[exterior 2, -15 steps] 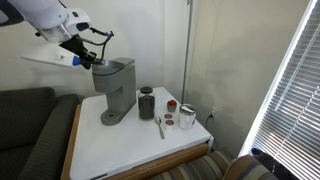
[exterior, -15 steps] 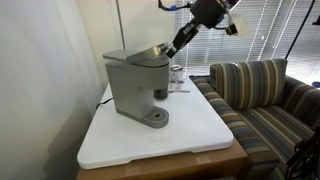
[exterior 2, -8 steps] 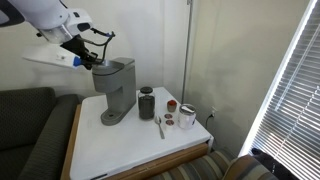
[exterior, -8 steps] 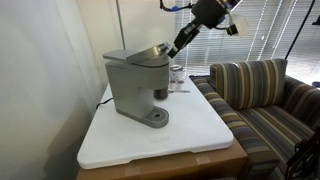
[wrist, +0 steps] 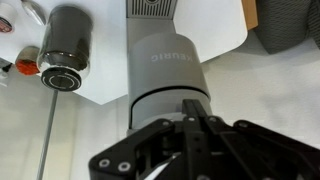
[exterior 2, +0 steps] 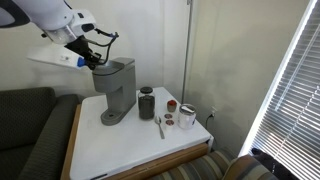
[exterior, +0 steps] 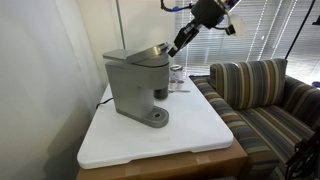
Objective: Open the grey coffeemaker
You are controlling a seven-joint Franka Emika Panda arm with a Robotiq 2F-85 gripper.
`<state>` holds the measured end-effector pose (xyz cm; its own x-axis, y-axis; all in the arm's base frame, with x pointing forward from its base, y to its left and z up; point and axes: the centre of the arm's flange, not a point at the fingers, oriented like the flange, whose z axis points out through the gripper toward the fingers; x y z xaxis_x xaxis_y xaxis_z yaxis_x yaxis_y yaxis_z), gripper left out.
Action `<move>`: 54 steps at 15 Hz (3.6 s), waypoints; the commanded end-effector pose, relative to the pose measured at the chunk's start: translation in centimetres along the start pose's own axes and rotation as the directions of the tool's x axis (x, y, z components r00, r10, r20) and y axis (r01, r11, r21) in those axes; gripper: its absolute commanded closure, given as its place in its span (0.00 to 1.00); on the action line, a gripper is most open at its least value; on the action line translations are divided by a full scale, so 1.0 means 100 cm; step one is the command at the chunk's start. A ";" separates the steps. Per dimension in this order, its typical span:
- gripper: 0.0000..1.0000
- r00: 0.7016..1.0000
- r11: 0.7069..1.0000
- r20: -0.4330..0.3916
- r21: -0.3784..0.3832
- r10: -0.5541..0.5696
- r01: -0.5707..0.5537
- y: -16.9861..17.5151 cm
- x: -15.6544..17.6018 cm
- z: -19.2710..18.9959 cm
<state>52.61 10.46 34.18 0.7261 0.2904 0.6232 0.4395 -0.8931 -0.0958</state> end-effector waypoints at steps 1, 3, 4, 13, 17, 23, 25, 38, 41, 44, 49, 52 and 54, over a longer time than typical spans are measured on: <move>1.00 1.000 1.000 -0.005 -0.004 -0.014 0.014 0.009 0.003 0.009; 1.00 1.000 1.000 -0.007 -0.005 -0.017 0.016 0.009 0.005 0.009; 1.00 1.000 1.000 -0.009 -0.006 -0.017 0.017 0.009 0.005 0.009; 1.00 0.999 0.999 -0.035 -0.028 -0.033 0.032 0.004 0.010 -0.007; 1.00 0.998 0.998 -0.044 -0.040 -0.045 0.043 0.001 0.012 -0.015; 1.00 0.997 0.998 -0.050 -0.040 -0.051 0.049 0.002 0.018 -0.019; 1.00 0.997 0.998 -0.047 -0.042 -0.055 0.053 0.002 0.020 -0.019; 1.00 0.991 0.989 -0.020 -0.068 -0.135 0.133 0.005 0.039 -0.027; 1.00 0.989 0.986 -0.019 -0.075 -0.149 0.147 0.003 0.045 -0.030; 1.00 0.987 0.984 -0.017 -0.081 -0.160 0.158 0.003 0.050 -0.032; 1.00 0.986 0.982 -0.011 -0.089 -0.168 0.166 0.005 0.061 -0.034; 1.00 0.985 0.981 -0.006 -0.087 -0.173 0.172 0.005 0.067 -0.032; 1.00 0.984 0.981 -0.004 -0.085 -0.177 0.176 0.004 0.070 -0.030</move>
<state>55.03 11.14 39.62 0.6367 0.4390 0.6340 0.5111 -0.8559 0.0794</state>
